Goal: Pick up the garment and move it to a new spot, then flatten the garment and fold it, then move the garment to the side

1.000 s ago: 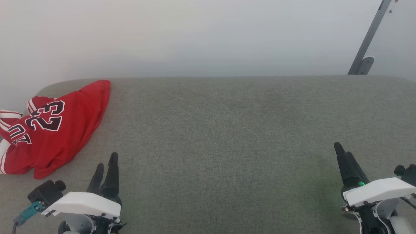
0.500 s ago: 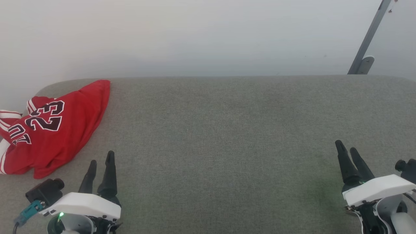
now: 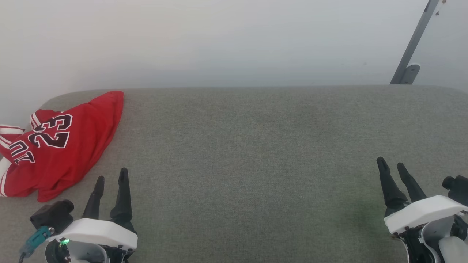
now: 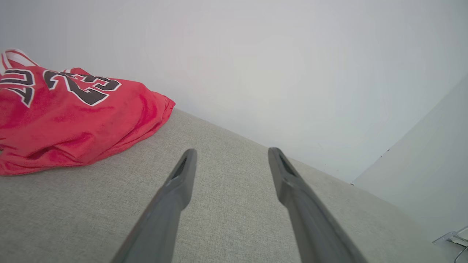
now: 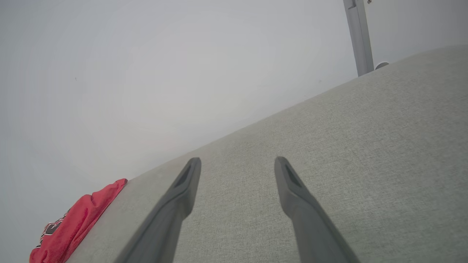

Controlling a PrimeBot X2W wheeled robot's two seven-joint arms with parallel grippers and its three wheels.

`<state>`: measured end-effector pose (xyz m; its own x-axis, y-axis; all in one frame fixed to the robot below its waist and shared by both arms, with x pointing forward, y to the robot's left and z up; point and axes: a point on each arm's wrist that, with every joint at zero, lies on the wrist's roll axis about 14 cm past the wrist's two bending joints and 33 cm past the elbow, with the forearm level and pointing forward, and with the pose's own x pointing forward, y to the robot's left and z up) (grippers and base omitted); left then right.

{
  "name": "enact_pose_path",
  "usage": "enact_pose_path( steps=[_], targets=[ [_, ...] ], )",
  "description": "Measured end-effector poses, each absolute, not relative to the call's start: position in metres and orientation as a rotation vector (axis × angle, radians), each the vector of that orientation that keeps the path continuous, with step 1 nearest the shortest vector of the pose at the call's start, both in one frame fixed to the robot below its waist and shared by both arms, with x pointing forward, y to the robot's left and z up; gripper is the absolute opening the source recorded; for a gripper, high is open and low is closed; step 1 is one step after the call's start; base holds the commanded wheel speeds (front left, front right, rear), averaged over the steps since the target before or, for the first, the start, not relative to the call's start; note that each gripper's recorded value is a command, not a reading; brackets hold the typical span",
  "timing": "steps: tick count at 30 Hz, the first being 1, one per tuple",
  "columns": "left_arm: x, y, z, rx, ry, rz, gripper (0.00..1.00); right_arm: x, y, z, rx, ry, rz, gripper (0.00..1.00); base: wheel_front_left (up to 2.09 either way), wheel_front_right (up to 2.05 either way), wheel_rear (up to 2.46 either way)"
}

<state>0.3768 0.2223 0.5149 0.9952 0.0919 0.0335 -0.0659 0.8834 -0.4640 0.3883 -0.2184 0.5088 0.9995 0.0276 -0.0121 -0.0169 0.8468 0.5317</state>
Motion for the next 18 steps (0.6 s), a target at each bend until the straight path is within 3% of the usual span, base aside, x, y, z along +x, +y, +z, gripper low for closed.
enact_pose_path(
  steps=[18],
  targets=[
    [0.375, 0.221, 0.526, -0.339, -0.106, 0.062, 1.00, 0.388, -0.219, 0.513, 0.416, -0.001, 0.039, 1.00, 0.00, 0.00, 0.00]
  ],
)
